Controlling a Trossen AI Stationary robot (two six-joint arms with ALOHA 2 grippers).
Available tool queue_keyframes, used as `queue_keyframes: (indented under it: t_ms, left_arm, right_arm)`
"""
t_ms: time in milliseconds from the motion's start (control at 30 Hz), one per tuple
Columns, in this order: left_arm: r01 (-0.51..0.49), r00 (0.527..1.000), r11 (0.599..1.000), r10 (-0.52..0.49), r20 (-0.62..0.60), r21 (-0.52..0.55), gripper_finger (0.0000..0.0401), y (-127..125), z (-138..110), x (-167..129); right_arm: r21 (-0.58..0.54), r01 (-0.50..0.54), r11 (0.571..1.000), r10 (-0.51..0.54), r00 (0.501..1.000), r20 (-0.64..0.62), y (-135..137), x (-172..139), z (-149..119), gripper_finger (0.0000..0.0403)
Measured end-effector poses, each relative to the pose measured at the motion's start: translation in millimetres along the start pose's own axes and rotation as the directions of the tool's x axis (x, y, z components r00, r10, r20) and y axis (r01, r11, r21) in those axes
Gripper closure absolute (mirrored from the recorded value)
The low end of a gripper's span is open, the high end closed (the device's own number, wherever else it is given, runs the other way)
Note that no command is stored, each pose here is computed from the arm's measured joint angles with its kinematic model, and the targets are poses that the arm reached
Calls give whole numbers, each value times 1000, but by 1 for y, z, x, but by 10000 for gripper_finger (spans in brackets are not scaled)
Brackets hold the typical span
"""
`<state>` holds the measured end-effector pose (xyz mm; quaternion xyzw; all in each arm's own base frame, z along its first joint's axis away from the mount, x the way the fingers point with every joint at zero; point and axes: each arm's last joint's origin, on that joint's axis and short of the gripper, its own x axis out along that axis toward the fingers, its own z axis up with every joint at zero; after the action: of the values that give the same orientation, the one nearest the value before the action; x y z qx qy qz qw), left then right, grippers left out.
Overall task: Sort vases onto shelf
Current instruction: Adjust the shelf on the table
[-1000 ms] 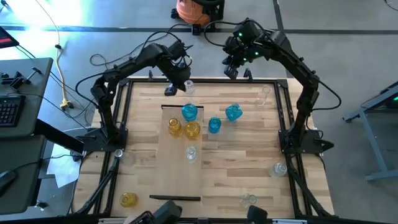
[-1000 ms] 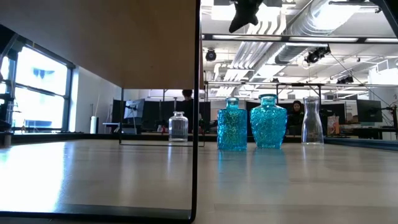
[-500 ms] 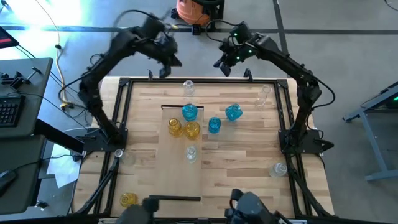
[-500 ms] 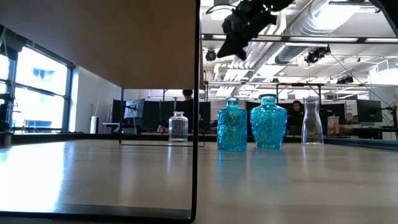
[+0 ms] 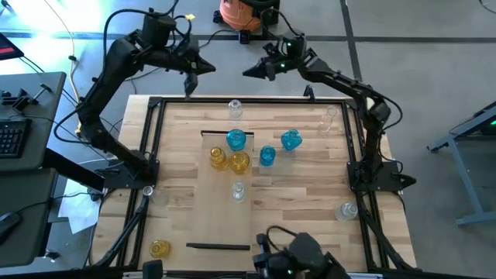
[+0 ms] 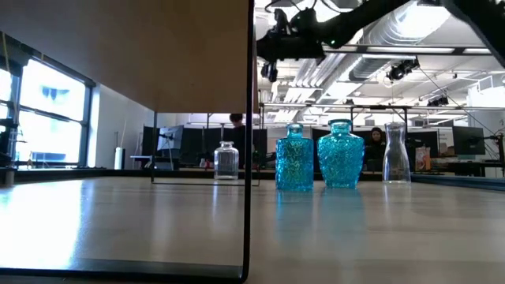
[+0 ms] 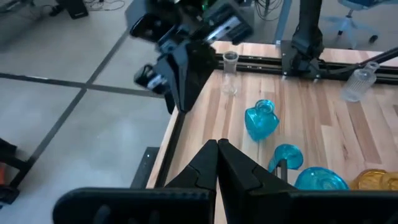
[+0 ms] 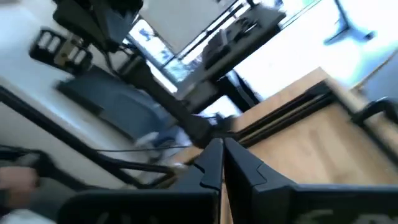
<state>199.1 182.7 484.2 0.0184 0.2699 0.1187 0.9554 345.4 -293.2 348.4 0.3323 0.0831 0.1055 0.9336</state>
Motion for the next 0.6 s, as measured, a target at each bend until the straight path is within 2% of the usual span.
queue_keyframes:
  t_ms: [167, 267, 433, 600]
  left_arm:
    - [-5, 1000, 1000, 5, -4, -1, 401, 0, -1, -1]
    - [-15, 1000, 1000, 16, -7, 16, 400, 3, -1, -2]
    - [-17, 1000, 1000, 17, -15, 13, 401, 5, -3, 1]
    - [-24, 1000, 1000, 24, -18, 6, 401, 8, -4, 1]
  right_arm:
    - [112, -109, 988, 117, 990, -74, -22, 16, 7, 403]
    - [157, -133, 979, 150, 984, -99, -27, 22, 14, 403]
    - [198, -85, 977, 117, 981, -152, -44, 27, 16, 403]
    - [214, 48, 976, 1, 975, -223, -69, 9, 9, 403]
